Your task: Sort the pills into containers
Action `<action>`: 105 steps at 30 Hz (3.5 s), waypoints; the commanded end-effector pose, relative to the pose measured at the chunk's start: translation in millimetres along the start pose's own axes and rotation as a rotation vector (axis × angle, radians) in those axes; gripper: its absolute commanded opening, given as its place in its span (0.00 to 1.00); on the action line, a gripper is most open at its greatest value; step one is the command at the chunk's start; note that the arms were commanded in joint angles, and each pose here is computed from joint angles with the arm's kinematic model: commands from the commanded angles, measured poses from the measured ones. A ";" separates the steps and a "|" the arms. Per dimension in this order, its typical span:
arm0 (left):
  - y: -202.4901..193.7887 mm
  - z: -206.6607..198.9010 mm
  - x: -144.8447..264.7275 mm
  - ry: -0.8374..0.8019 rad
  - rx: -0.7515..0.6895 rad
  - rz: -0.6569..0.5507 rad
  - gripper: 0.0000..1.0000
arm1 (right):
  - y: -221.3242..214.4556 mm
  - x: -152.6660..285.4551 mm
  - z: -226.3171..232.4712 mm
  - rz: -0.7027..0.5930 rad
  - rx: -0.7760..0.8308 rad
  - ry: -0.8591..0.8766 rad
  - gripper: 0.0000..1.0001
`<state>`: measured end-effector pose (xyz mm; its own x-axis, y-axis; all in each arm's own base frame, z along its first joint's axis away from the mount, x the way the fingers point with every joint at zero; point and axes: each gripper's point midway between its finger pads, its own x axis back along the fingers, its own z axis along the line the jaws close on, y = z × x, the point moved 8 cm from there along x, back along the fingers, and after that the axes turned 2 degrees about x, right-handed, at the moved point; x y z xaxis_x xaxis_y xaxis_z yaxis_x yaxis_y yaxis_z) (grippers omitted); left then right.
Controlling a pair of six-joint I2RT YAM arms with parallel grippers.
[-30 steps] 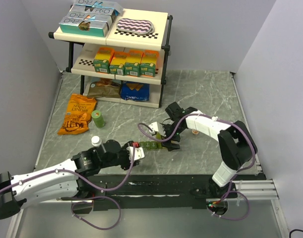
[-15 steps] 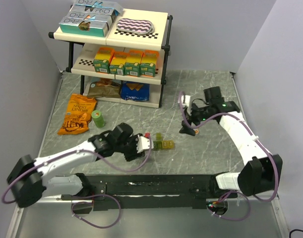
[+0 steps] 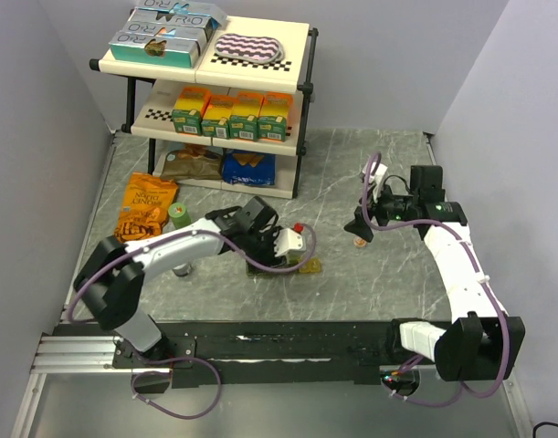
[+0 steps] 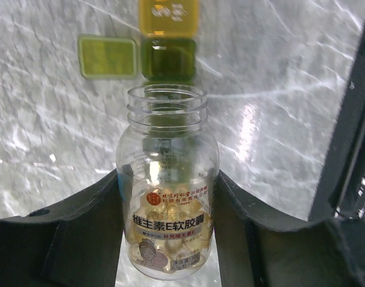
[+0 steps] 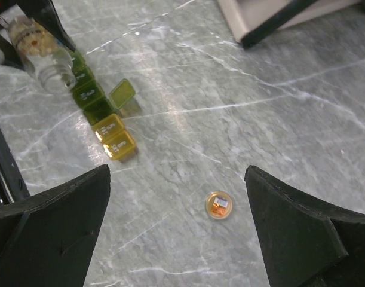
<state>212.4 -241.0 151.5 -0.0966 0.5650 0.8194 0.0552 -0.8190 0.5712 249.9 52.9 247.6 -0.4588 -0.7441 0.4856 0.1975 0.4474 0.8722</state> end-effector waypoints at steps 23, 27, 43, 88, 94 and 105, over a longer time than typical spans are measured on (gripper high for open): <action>20.3 1.9 -26.6 0.040 0.056 0.209 0.01 | 0.2 15.4 -12.1 -0.046 -0.044 -0.058 1.00; 21.6 -1.4 -30.9 0.037 0.087 0.259 0.01 | 0.3 16.4 -12.7 -0.049 -0.044 -0.063 1.00; 30.3 -4.2 -43.2 0.077 0.119 0.365 0.01 | -5.5 17.8 -14.0 -0.046 -0.064 -0.050 1.00; 44.0 -11.8 -47.7 0.114 0.224 0.486 0.01 | -11.2 19.4 -16.3 -0.054 -0.094 -0.020 1.00; 46.8 -9.9 -42.0 0.155 0.210 0.476 0.01 | -11.8 18.8 -16.0 -0.054 -0.098 -0.013 1.00; 53.5 -7.9 -25.6 0.241 0.173 0.454 0.01 | -12.9 18.3 -16.3 -0.052 -0.103 -0.008 1.00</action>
<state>212.0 -301.2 131.4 -0.1738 0.0670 0.9825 0.3126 -0.9423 0.1196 252.6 24.4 240.0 -0.4873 -0.7393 0.4648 0.2831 0.3698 0.8849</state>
